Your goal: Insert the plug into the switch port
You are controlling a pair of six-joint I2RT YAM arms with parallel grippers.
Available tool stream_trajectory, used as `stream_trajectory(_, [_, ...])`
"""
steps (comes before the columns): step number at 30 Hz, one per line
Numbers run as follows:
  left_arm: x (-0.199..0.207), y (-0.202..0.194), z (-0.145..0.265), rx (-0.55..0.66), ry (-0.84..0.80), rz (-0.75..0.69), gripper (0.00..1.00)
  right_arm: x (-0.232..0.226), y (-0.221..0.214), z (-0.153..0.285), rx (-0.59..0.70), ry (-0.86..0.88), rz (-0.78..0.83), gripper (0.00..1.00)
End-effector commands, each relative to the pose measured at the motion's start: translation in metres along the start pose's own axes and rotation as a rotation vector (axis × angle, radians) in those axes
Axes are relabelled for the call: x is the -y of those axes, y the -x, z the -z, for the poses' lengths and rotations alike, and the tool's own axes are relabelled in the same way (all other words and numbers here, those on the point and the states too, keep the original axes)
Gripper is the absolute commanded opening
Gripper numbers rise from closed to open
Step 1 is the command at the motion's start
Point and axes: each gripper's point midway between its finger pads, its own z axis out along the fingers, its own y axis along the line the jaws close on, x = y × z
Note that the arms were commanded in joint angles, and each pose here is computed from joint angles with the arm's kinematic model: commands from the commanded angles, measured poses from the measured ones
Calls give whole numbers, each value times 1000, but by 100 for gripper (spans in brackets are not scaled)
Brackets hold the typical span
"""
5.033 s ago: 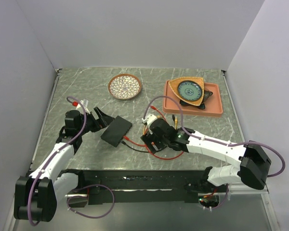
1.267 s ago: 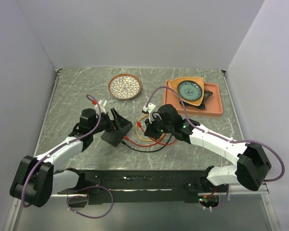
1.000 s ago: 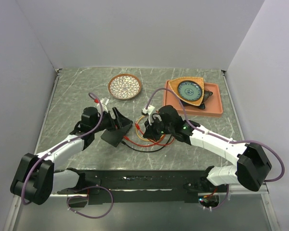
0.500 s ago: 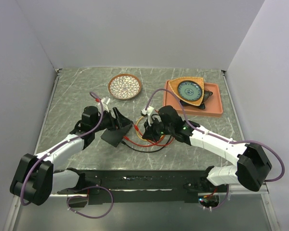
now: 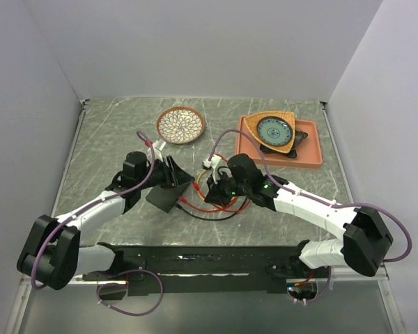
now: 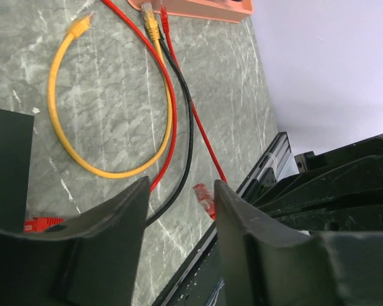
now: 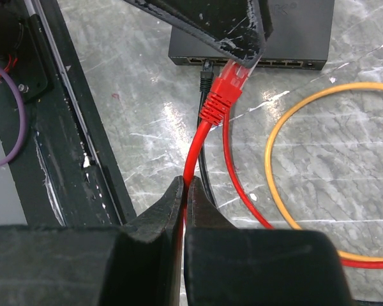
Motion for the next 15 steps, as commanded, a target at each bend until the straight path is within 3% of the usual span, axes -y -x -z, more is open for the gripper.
stream_trajectory(1, [25,16,-4,25,-82,-57,48,-6,21,-1,58,16,49,0])
stream_trajectory(5, [28,14,-7,17,-98,-56,26,-4,20,-3,52,7,53,0])
stream_trajectory(11, [31,9,-9,1,-103,-60,5,-2,21,-3,58,-6,51,0])
stream_trajectory(15, [30,8,-10,-1,-93,-56,1,1,20,-4,55,-18,51,0])
